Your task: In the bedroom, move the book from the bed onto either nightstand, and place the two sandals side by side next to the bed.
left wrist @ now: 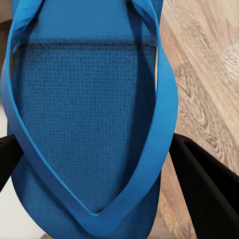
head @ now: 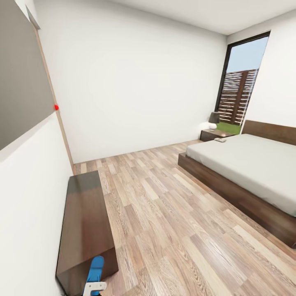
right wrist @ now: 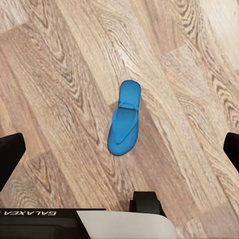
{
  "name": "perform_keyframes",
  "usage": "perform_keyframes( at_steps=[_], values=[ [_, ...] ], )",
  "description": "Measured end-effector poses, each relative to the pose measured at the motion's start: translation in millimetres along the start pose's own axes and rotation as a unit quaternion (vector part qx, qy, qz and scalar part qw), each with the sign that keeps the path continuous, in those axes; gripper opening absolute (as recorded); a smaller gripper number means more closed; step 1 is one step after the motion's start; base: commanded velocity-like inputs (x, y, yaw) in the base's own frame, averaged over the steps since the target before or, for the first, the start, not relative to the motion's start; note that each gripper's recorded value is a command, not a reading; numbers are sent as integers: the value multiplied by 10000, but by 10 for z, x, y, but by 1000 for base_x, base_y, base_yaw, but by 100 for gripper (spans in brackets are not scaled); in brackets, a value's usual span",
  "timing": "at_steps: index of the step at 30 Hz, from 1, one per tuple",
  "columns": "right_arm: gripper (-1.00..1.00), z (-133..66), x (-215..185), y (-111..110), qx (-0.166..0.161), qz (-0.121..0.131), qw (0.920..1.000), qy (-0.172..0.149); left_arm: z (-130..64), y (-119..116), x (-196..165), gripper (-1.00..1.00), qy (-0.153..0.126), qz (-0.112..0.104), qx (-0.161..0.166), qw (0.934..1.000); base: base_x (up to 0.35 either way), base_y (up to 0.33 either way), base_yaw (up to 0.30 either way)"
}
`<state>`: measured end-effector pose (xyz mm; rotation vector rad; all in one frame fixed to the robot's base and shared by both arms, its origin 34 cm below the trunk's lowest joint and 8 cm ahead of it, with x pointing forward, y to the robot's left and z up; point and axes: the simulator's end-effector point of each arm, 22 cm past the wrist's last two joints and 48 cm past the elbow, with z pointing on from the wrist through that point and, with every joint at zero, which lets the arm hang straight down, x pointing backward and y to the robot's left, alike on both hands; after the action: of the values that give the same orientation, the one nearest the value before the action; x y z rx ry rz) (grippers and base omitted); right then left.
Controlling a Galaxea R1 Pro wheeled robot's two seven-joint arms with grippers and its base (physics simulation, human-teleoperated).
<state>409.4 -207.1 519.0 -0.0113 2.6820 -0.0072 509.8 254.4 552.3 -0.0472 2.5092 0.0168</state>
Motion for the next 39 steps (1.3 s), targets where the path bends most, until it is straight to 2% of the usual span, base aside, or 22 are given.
perform_keyframes(
  at_steps=[27, 39],
  values=[
    [100, 38, 193, -13, 6, -9, 9997, 228, 48, 4, 214, -100, 234, 20, -2, 9997, 0, 0, 0],
    [100, 215, 291, -9, 5, -7, 9997, 227, 207, 5, 362, -100, 263, 21, -3, 9997, 0, 0, 0]
  ],
)
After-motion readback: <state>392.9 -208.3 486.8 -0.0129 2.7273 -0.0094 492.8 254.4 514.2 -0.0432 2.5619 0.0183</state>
